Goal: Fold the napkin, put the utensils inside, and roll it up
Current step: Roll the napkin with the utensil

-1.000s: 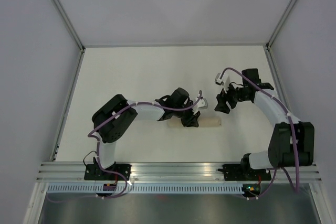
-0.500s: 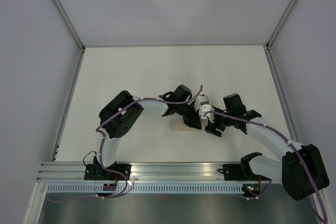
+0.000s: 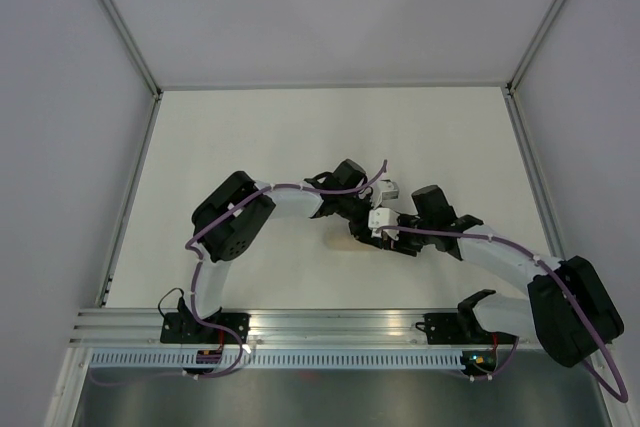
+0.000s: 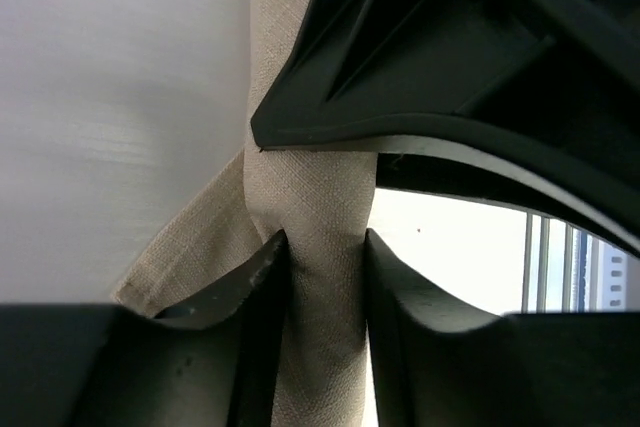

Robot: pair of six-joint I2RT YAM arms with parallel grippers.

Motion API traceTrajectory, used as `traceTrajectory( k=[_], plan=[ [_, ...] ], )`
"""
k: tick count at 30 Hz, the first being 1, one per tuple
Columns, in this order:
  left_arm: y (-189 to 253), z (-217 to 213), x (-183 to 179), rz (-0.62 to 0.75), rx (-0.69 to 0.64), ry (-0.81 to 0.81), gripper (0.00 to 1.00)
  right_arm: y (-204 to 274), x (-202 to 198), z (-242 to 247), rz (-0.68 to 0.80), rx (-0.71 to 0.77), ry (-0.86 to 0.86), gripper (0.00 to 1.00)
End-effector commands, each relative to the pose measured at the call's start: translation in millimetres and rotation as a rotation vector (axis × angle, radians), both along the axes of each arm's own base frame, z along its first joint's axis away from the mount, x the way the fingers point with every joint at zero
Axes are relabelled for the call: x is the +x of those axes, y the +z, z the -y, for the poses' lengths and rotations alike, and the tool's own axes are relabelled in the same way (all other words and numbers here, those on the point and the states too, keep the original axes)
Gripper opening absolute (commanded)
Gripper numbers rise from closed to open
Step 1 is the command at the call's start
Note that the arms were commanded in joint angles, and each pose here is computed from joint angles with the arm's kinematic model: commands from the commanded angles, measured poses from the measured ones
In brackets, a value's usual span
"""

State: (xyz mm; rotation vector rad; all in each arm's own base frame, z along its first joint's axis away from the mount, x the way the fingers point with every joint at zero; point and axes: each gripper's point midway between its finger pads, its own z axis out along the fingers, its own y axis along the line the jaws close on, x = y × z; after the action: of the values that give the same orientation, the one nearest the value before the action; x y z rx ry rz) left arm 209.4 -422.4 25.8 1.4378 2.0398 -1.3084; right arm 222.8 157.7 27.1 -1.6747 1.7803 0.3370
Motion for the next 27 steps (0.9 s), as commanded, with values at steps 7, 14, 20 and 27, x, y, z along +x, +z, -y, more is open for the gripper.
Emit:
traceTrajectory(
  k=[7,14,20,27],
  plan=[
    [-7.2,-14.0,0.5,-0.053,0.063,0.041,0.52,-3.9,7.6,2.5,0.021,-0.033,-0.004,0.35],
    [19.6,-20.8,31.1,0.047,-0.011,0.15,0.56,-9.3,-1.7,2.1,-0.079,-0.064,0.022,0.28],
    [46.9,-46.2,68.7,0.097,-0.104,0.329,0.6,-11.3,-4.2,-2.1,-0.176,-0.086,0.043,0.23],
    [81.5,-75.5,97.6,0.247,-0.251,0.561,0.57,-17.8,-2.2,-6.0,-0.295,-0.114,0.026,0.21]
  ],
)
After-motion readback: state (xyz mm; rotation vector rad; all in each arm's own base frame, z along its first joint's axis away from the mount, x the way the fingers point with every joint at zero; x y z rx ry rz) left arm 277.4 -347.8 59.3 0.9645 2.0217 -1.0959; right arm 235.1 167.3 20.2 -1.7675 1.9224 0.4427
